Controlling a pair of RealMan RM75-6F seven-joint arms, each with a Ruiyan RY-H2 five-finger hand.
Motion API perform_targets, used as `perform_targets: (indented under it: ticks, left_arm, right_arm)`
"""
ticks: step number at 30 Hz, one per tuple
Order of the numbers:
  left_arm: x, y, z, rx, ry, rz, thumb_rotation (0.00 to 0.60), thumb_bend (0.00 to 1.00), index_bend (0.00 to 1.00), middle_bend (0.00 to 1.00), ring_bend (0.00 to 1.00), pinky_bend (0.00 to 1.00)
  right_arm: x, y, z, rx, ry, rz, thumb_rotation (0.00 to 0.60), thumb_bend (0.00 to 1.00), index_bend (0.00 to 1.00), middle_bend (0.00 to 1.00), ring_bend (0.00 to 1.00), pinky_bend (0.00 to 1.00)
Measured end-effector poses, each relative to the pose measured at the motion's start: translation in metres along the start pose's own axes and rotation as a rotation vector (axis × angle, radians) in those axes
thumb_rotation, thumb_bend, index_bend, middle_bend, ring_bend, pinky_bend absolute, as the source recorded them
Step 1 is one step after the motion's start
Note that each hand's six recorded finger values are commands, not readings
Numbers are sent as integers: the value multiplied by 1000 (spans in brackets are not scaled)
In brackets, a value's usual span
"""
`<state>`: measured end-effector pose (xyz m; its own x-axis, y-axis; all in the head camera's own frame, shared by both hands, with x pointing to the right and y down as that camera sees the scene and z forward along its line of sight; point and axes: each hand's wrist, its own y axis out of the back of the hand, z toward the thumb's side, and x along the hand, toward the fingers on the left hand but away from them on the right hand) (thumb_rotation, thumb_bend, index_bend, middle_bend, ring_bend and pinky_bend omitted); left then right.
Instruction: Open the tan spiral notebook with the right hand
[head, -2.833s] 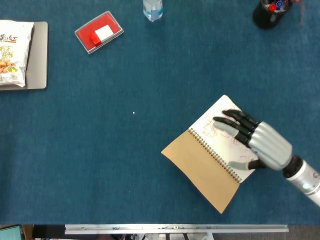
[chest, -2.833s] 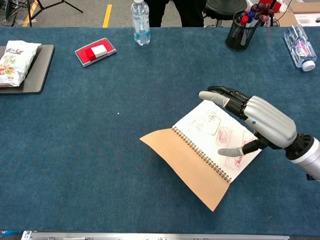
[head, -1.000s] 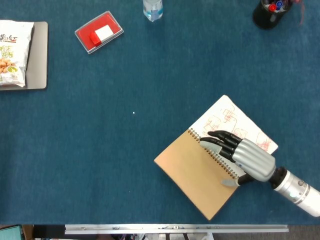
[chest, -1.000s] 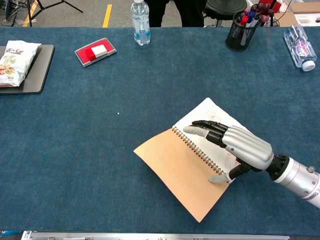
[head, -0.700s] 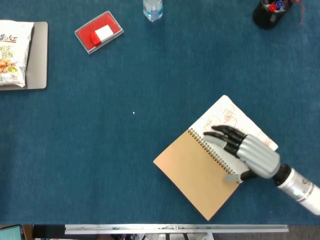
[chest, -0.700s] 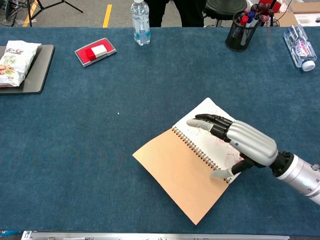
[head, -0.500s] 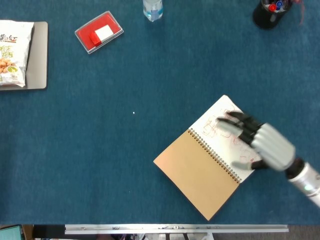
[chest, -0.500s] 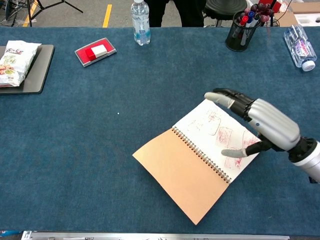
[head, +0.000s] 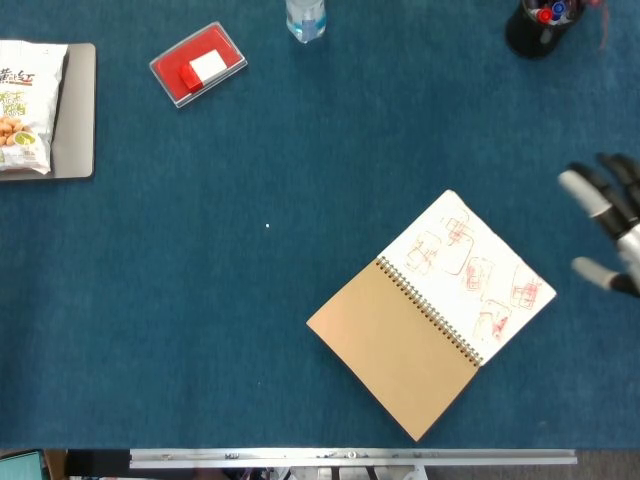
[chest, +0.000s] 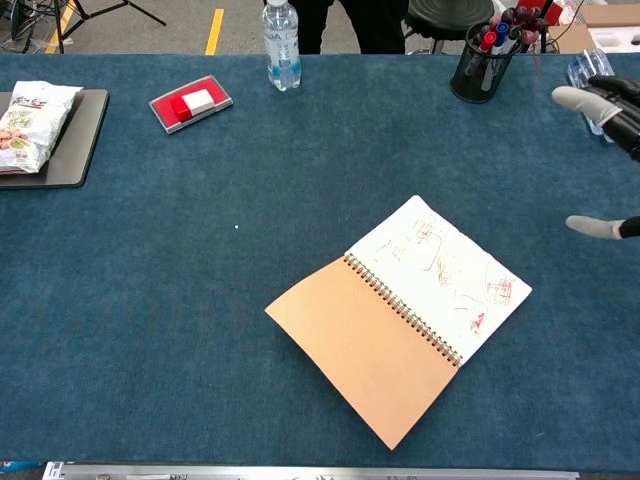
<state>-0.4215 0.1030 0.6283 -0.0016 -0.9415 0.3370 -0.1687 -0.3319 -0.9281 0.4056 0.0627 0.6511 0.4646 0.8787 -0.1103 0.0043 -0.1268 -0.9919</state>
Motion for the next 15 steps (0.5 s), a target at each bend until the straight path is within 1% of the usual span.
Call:
perform_targets:
  ticks: [2,4,6,9,12,15]
  left_arm:
    - [2,1,2,-13,-16,9,600,429,444,363,280,447]
    - [4,1,4,-24,-32,19,600,429,444,362,279,447]
    - [6,2,6,-32,-41,32,600,429,444,355,275,447]
    - [9,3,8,-46,-55,56,600,429,442,348,266,447]
    - [10,2,8,-50,-60,63,600,429,439,347,265,447]
    - [11,2,7,-51,-59,63,600,429,439,347,265,447]
  right_arm:
    - [6,6,-11,56,-74,26,600,0,13,145,0,114]
    - [15,11,-24,103,-169,60,600,0,13,145,0,114]
    - [24,15,-38,139,-262,92,600,0,13,145,0,114]
    - [39,18,-55,162,-375,128,600,0,13,145,0,114]
    - [47,21,-66,161,-439,133,600,0,13,145,0,114]
    - [50,23,-73,145,-467,122,600,0,13,145,0,114]
